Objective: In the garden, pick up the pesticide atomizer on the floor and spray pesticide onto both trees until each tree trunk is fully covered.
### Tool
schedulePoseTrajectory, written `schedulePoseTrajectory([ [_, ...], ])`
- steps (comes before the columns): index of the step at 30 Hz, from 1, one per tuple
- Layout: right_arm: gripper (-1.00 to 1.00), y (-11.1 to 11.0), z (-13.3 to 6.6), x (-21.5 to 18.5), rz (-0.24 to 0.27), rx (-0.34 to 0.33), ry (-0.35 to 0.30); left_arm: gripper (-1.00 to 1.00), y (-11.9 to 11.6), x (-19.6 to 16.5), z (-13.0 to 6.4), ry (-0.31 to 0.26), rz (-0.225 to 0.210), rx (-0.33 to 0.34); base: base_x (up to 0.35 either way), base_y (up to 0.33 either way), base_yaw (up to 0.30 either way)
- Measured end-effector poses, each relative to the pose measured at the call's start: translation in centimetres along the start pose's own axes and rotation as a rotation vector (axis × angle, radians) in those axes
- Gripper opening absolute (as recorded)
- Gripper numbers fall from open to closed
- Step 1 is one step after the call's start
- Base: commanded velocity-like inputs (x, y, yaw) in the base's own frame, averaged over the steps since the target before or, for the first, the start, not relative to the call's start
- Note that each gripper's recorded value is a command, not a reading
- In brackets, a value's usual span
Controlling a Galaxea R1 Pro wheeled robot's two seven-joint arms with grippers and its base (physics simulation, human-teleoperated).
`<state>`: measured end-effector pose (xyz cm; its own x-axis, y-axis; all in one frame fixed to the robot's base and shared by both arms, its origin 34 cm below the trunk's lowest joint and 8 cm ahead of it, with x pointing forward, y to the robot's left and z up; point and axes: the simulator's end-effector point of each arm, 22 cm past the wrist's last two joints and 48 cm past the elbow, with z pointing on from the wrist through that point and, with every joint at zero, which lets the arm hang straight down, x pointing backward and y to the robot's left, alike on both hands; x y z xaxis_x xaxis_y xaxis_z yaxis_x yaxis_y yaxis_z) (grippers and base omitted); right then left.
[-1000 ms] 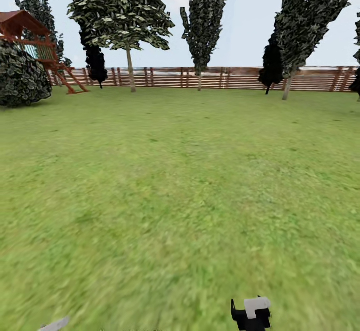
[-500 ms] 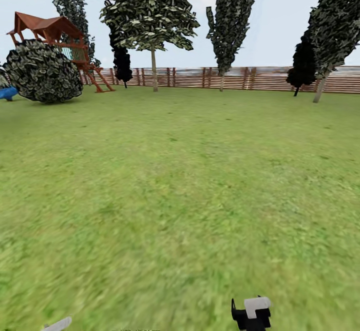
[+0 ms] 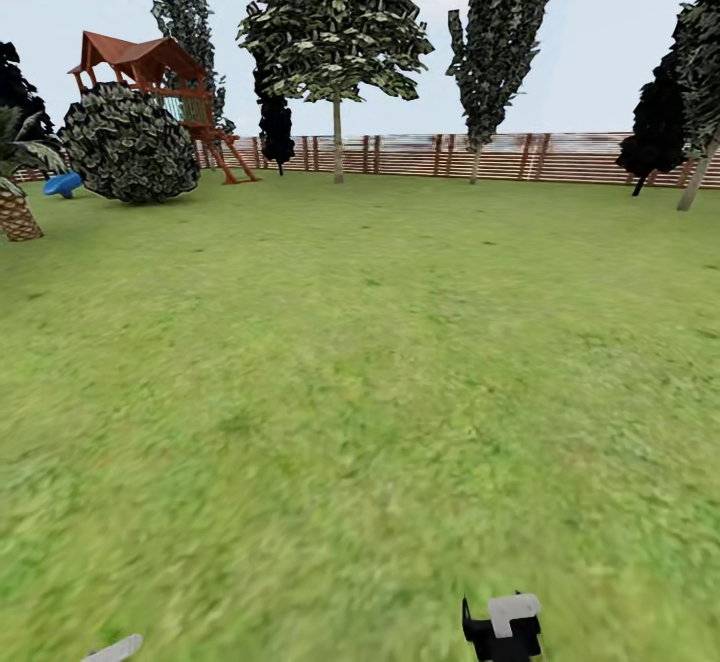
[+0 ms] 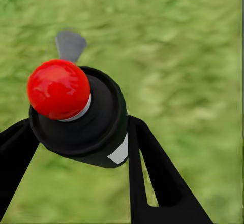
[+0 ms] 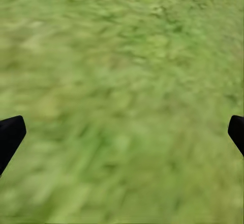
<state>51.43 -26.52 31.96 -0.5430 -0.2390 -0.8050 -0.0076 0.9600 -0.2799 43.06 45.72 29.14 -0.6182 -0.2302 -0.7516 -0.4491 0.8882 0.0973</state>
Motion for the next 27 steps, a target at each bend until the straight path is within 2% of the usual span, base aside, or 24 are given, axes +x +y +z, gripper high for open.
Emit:
schedulePoseTrajectory([
  [5,1.00,0.2,0.0,0.1,-0.002,-0.006,0.002,-1.00,0.1,0.0,0.0,0.001,0.002,-0.002,0.339,0.000,0.000],
  [9,1.00,0.9,-0.8,1.7,-0.002,-0.022,0.043,-1.00,0.1,0.0,0.0,0.001,0.003,0.000,0.339,0.000,0.000],
  [27,1.00,2.0,-1.0,2.6,0.003,-0.037,0.063,-1.00,0.3,0.9,0.1,0.019,0.011,-0.005,0.339,0.000,0.053],
])
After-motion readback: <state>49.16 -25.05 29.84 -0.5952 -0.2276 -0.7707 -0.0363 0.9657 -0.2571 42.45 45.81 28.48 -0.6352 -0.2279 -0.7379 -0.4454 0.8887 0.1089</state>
